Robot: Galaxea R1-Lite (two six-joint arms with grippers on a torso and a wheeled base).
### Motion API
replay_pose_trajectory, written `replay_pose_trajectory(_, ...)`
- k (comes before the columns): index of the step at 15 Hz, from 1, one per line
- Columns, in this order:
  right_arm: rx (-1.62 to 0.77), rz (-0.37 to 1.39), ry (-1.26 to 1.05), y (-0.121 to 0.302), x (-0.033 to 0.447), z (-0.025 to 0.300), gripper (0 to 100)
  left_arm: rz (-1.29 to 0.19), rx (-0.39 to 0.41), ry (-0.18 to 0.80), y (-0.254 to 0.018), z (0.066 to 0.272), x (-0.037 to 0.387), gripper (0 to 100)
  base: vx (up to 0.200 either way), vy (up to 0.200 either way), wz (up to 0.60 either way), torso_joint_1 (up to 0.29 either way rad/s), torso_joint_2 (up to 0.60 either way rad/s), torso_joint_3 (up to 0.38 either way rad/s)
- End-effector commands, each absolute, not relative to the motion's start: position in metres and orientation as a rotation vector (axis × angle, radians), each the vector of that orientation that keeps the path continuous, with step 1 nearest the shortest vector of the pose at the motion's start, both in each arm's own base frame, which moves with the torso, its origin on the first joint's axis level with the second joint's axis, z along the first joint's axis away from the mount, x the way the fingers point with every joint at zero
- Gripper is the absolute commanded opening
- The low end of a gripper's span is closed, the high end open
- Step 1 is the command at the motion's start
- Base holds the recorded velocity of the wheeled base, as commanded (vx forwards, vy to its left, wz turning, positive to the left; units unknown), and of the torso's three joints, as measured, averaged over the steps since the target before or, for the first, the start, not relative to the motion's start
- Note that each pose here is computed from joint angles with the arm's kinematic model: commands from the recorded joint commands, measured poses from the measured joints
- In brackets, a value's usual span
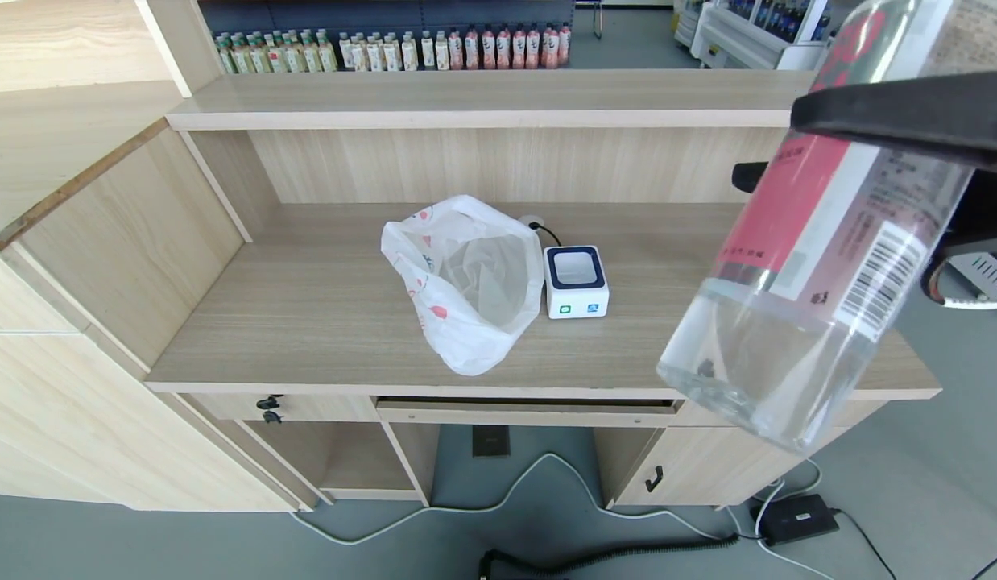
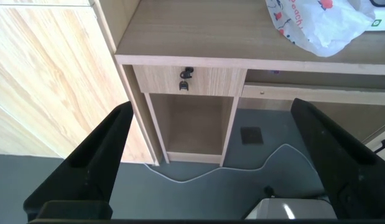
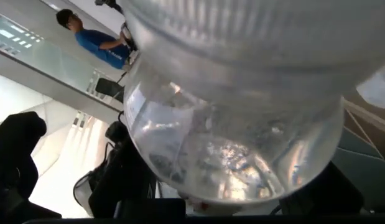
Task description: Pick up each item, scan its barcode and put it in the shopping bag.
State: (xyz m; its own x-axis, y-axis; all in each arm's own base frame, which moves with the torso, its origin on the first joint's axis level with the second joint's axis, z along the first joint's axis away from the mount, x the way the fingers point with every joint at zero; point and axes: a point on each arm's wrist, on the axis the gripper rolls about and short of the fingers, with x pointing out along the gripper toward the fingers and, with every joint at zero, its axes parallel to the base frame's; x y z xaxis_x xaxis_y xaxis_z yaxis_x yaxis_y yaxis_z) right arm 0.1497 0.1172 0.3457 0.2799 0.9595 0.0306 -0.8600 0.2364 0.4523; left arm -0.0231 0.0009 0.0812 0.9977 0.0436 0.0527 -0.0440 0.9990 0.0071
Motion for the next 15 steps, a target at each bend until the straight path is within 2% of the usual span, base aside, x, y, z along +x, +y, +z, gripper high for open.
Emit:
replay_pose_trajectory(1,0.417,1.328,0.305,0.125,0.14,0.349,0,0.045,0.008,-0.052,0.001,0.081,-0.023,100,0.0,0.0,0.0,0.0,0.0,0.0)
replay_pose_trajectory(6,0.408,1.378,0.356,0.137,0.136,0.352,0,0.045,0.008,-0.052,0.001,0.081,-0.023,100,0.0,0.0,0.0,0.0,0.0,0.0)
replay_pose_trajectory(11,0.406,1.332,0.448,0.134,0.133,0.345,0,0.045,0.008,-0.053,0.001,0.081,-0.023,100,0.0,0.0,0.0,0.0,0.0,0.0)
replay_pose_trajectory(15,0.404,1.335,0.453,0.133,0.131,0.353,0,0.045,0.008,-0.053,0.001,0.081,-0.023,100,0.0,0.0,0.0,0.0,0.0,0.0)
